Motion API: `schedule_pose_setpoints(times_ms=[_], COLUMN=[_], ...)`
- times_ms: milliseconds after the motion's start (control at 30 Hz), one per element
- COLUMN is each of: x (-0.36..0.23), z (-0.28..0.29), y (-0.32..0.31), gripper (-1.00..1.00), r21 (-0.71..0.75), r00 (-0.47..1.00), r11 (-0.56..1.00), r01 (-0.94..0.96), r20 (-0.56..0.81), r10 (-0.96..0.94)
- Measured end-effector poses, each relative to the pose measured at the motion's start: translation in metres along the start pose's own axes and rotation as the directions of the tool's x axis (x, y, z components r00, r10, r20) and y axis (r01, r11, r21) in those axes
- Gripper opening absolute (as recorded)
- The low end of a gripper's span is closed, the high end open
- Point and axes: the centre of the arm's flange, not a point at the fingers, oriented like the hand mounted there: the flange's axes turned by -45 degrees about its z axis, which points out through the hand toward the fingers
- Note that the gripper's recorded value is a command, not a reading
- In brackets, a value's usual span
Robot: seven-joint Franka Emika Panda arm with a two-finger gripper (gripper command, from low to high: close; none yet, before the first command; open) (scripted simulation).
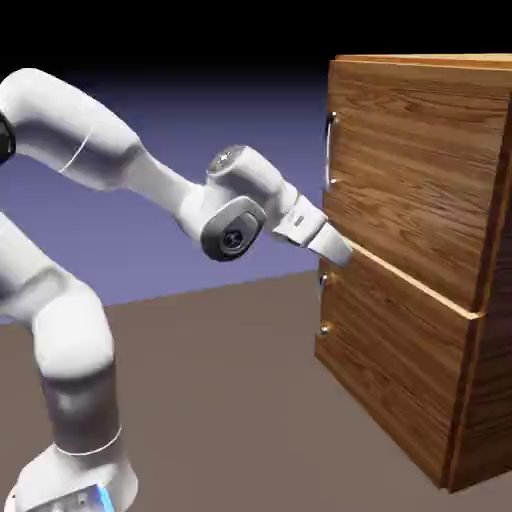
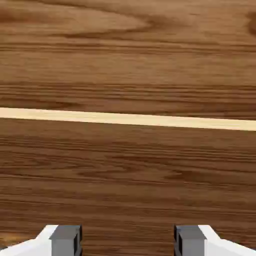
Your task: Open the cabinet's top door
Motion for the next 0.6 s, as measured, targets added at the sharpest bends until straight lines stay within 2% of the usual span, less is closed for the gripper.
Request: schedule_pose_setpoints(times_ms=[300, 600], x=[0.043, 0.064], z=[-0.075, -0.136], y=[0.005, -0.019], gripper=[0.0, 0.0], r21=[-0.022, -0.008], r00=[0.974, 0.915], r11=[0.991, 0.98], r01=[-0.133, -0.2], r20=[-0.187, -0.36], r10=[0.127, 0.184])
